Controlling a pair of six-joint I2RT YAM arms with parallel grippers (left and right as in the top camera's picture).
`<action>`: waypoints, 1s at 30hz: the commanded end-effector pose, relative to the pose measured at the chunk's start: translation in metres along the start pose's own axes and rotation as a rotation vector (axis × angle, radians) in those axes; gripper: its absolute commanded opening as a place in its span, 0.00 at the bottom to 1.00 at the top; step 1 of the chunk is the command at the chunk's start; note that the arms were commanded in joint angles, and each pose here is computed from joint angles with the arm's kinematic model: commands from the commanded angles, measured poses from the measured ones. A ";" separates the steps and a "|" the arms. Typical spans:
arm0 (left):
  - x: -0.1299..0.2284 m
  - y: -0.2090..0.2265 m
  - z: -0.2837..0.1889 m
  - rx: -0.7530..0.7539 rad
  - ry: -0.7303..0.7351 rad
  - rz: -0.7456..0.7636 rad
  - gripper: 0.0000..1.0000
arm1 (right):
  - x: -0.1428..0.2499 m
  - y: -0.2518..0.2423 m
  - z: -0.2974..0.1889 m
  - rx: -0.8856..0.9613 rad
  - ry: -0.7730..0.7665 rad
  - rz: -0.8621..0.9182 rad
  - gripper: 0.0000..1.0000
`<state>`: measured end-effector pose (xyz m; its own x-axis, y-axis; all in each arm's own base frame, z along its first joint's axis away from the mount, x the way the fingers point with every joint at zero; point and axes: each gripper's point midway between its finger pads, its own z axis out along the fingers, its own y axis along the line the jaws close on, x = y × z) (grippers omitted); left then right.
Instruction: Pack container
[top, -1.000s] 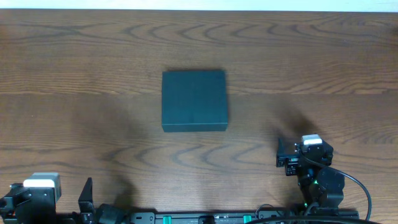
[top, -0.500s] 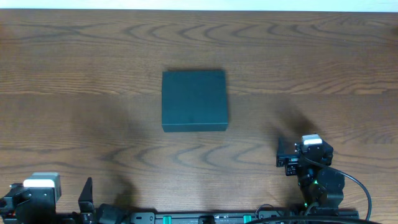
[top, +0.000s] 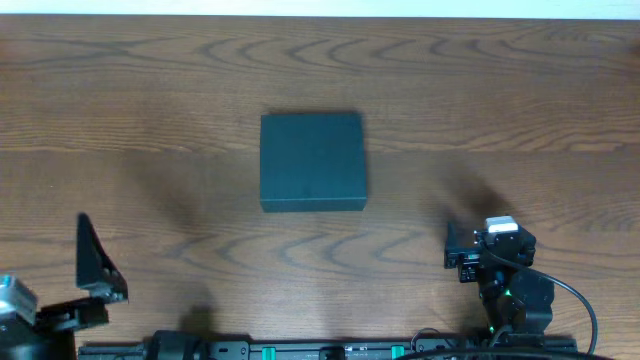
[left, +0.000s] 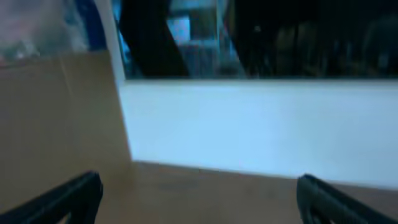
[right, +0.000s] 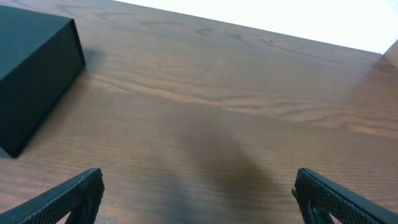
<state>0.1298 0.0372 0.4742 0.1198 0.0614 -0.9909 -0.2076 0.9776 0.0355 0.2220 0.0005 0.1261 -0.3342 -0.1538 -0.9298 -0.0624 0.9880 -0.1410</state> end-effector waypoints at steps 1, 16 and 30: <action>0.015 -0.006 0.013 0.001 -0.044 0.010 0.98 | 0.005 -0.002 0.002 0.013 0.007 0.014 0.99; 0.156 -0.023 0.069 -0.023 0.000 0.026 0.98 | 0.005 -0.002 0.002 0.013 0.007 0.014 0.99; 0.231 -0.027 0.065 -0.019 0.046 0.037 0.98 | 0.005 -0.002 0.002 0.013 0.007 0.014 0.99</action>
<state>0.2276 0.0394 0.2567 0.0562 0.0707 -0.9959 -0.2340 0.9706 0.0557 0.2220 0.0005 0.1260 -0.3342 -0.1538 -0.9298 -0.0624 0.9880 -0.1410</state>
